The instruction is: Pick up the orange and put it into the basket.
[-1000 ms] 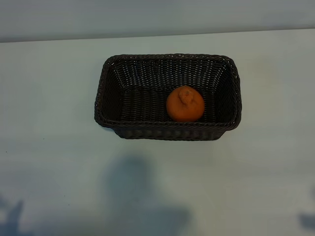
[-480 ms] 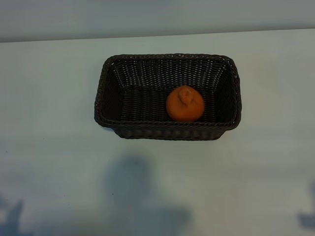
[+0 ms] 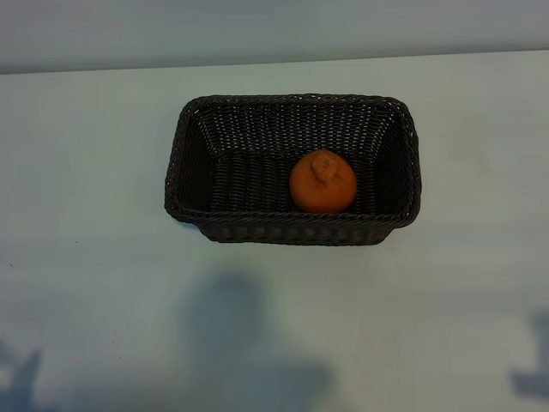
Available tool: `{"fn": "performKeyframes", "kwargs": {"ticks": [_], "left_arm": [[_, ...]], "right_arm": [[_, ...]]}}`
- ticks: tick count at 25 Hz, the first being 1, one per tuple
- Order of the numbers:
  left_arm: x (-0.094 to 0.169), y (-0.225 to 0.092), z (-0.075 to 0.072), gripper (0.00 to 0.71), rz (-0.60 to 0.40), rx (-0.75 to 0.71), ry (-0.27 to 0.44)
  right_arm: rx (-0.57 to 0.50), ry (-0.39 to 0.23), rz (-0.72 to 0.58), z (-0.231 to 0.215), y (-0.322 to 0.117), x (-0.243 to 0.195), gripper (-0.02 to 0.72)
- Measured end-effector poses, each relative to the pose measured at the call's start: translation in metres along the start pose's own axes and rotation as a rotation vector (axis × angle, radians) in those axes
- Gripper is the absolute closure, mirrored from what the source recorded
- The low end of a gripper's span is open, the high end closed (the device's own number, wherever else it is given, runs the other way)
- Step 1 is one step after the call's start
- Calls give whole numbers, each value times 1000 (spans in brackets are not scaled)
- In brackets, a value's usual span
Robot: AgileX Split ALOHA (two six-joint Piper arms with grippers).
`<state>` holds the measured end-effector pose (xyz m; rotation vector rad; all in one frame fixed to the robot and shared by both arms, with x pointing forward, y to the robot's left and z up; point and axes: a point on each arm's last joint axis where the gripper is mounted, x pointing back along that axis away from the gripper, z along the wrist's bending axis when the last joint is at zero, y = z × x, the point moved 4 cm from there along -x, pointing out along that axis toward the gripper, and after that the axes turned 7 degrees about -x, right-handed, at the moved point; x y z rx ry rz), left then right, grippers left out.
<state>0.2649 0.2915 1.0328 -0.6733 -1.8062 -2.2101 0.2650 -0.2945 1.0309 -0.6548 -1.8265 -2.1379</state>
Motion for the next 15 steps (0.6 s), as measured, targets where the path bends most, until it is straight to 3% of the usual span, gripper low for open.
{"fn": "performKeyframes", "kwargs": {"ticks": [15], "left_arm": [[0, 0, 0, 117, 0, 0, -1]], "right_arm": [[-12, 22, -24, 2, 1, -5, 138]]}}
